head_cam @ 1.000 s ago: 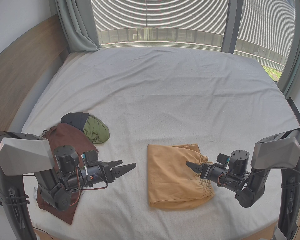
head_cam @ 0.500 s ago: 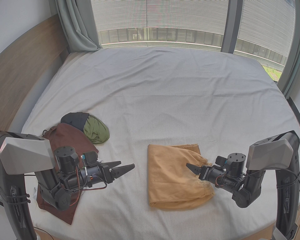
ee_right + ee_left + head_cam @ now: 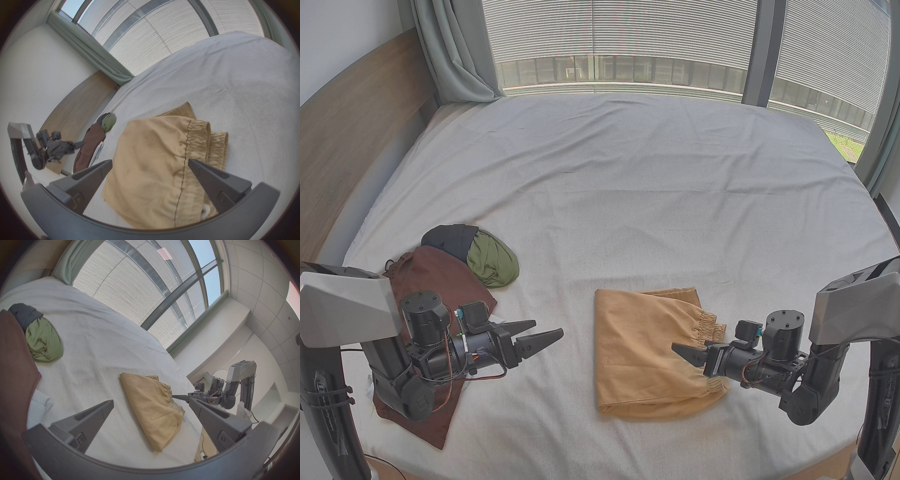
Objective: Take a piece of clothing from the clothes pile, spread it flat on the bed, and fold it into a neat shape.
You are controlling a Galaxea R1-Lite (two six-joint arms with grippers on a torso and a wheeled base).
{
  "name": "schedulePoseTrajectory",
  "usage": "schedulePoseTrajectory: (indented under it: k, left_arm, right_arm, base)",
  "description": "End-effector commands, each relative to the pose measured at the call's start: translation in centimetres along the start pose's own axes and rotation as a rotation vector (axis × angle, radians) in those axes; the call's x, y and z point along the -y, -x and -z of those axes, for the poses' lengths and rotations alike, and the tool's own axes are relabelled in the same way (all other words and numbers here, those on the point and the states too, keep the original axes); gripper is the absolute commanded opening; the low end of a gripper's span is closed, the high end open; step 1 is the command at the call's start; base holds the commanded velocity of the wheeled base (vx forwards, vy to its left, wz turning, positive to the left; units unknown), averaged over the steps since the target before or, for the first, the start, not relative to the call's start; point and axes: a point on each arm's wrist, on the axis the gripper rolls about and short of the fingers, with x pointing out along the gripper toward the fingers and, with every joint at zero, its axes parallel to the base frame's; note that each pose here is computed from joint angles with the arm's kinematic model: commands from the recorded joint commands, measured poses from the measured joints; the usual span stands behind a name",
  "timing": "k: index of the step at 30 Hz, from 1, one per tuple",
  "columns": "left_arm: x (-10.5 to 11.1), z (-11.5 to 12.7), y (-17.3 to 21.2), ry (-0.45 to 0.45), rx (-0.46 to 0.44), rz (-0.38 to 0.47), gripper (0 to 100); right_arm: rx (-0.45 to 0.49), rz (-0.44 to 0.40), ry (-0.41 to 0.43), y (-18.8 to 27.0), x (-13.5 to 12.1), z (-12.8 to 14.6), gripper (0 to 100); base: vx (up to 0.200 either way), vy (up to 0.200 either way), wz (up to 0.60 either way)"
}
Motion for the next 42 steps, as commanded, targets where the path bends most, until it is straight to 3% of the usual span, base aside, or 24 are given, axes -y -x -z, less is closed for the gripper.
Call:
schedulePoseTrajectory:
  k: [1, 9, 18, 25, 42]
  left_arm:
    - [1.0, -0.3, 1.6, -0.067, -0.011, 0.033, 100]
    - [1.3, -0.1, 5.0, -0.228, -0.043, 0.109, 100]
    - [0.1, 0.3, 6.9, -0.336, -0.056, 0.215, 100]
    - [0.1, 0.5, 6.9, -0.348, -0.063, 0.227, 100]
    - [0.1, 0.6, 6.9, -0.351, -0.064, 0.23, 100]
  right_arm:
    - [-0.049, -0.042, 0.052, 2.9, -0.9, 0.1, 100]
    - [-0.124, -0.039, 0.131, 5.0, -0.5, 1.3, 100]
    - [-0.158, 0.011, 0.144, 5.8, 0.8, 1.8, 100]
    - [-0.219, 0.081, 0.123, 5.2, 3.7, 3.1, 100]
    - [-0.264, 0.073, 0.075, 3.2, 5.1, 4.6, 100]
  base:
    - [0.0, 0.0, 0.0]
    - [0.0, 0.0, 0.0]
    - [0.0, 0.0, 0.0]
    - [0.0, 0.0, 0.0]
    - [0.0, 0.0, 0.0]
